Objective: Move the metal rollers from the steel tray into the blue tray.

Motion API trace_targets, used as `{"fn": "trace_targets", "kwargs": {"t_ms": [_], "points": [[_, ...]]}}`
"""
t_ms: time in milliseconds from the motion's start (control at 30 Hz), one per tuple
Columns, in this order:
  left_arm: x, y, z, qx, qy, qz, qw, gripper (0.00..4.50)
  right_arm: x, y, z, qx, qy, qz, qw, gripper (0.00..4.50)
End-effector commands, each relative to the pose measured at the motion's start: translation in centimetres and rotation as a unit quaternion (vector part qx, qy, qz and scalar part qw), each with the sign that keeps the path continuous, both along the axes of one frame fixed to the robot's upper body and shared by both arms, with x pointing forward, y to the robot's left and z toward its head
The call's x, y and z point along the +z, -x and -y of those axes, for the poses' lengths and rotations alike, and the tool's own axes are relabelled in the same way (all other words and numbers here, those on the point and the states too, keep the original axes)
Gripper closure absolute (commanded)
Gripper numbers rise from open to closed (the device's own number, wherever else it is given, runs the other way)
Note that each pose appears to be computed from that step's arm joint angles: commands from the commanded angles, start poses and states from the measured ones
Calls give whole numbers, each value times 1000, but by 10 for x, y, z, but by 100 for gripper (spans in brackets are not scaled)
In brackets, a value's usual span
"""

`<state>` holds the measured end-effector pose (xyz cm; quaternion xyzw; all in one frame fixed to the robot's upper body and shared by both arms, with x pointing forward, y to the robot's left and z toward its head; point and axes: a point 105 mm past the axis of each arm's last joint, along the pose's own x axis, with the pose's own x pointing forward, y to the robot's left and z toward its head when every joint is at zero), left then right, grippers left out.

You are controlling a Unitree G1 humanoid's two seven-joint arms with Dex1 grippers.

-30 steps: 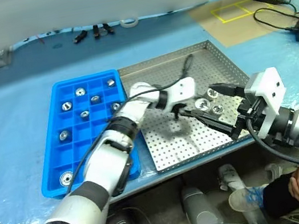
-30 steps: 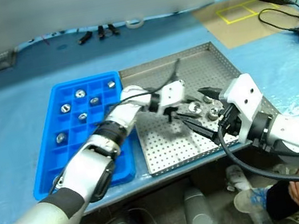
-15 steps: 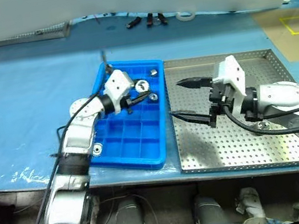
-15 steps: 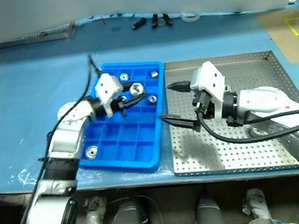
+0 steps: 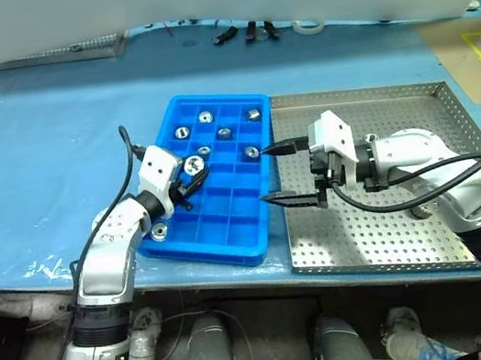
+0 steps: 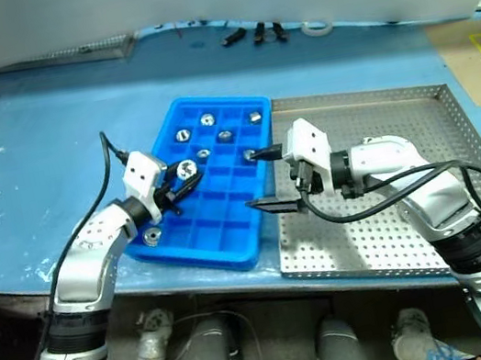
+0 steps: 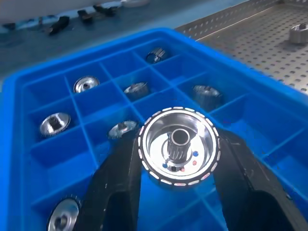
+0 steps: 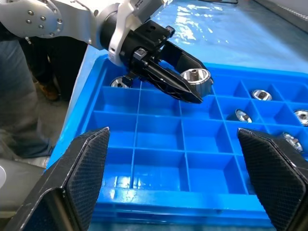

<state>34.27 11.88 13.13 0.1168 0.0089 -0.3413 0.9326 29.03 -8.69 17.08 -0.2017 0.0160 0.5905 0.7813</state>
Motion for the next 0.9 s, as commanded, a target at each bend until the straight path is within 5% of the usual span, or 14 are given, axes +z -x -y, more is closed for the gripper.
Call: {"fn": "trace_targets", "kwargs": {"t_ms": [33,533,800,900], "points": [[1,2,-3,2,5,13,1000,280,7,-1,-6,19,-1,27,999,0],[-6,11,-19,15,-14,-2,1000,280,3,-1,-6,4,-14,26,1000,0],[-16,14,-17,9,-10,-19,1000,7,2,-2,-9,2,-17,28,999,0],[-16,13,-16,13,-10,-20,1000,3,3,-2,-10,1,-18,29,999,0]]}}
